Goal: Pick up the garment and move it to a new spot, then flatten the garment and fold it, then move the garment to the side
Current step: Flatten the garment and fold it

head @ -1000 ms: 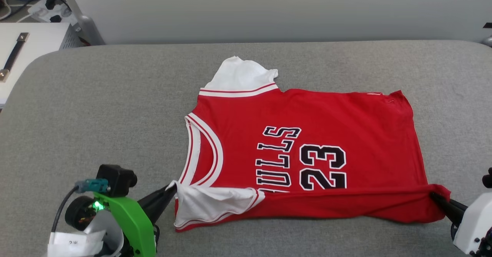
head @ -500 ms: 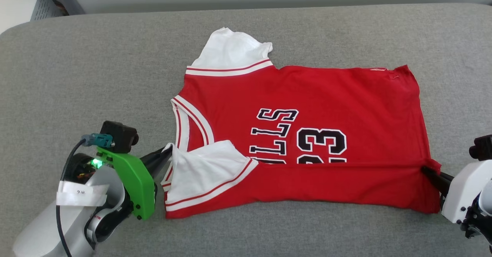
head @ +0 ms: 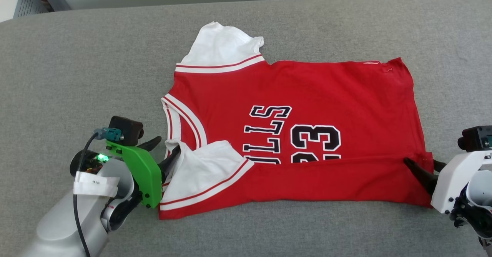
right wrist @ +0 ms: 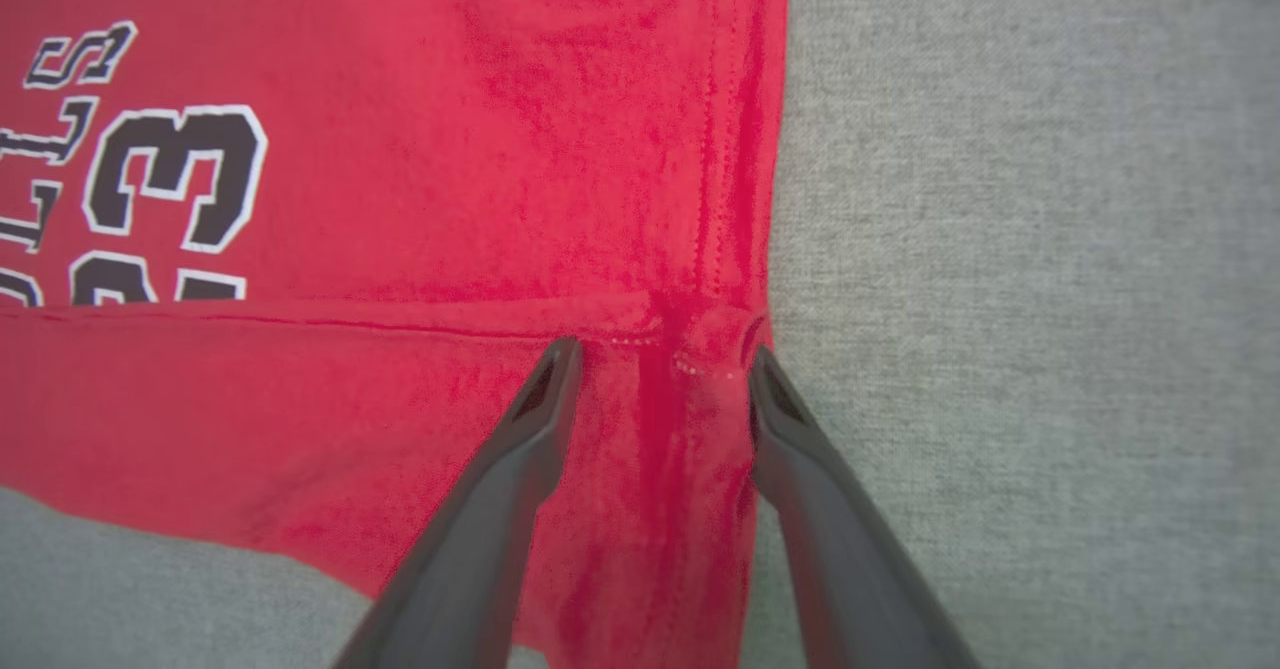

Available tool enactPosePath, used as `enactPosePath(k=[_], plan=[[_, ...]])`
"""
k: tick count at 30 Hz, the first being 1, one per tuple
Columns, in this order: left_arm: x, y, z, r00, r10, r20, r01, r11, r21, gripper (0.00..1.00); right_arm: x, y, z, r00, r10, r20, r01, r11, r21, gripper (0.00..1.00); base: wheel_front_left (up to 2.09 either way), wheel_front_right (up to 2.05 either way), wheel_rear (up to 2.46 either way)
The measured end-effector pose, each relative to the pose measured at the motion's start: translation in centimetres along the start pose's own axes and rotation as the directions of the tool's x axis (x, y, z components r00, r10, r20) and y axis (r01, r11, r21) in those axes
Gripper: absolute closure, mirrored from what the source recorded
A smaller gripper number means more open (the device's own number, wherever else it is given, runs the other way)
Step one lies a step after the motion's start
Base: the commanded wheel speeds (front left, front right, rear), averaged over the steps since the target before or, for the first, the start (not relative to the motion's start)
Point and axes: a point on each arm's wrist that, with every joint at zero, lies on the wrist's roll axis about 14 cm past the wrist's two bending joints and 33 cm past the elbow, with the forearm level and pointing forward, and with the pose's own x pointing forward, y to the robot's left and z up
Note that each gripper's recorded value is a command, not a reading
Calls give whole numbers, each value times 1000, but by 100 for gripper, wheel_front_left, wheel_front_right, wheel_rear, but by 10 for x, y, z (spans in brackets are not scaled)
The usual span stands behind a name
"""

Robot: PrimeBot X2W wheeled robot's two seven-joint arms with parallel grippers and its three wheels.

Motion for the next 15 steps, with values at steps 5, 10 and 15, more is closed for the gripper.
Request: enactPosePath(k=[5, 10, 15], plan=[[-3, -2, 19, 994, 19, 103, -15, 999, -36, 0, -8, 4, 14, 998, 6, 68, -5, 1000, -16, 0, 0, 0, 0], [-15, -4, 43, 971, 68, 230, -46, 994, -99, 0, -21, 10, 18, 994, 9, 111, -1, 998, -66, 0, 0, 0, 0], [-34, -13, 48, 951, 111, 289, -64, 983, -170, 0, -36, 22, 22, 987, 23, 160, -14, 998, -55, 0, 0, 0, 0]])
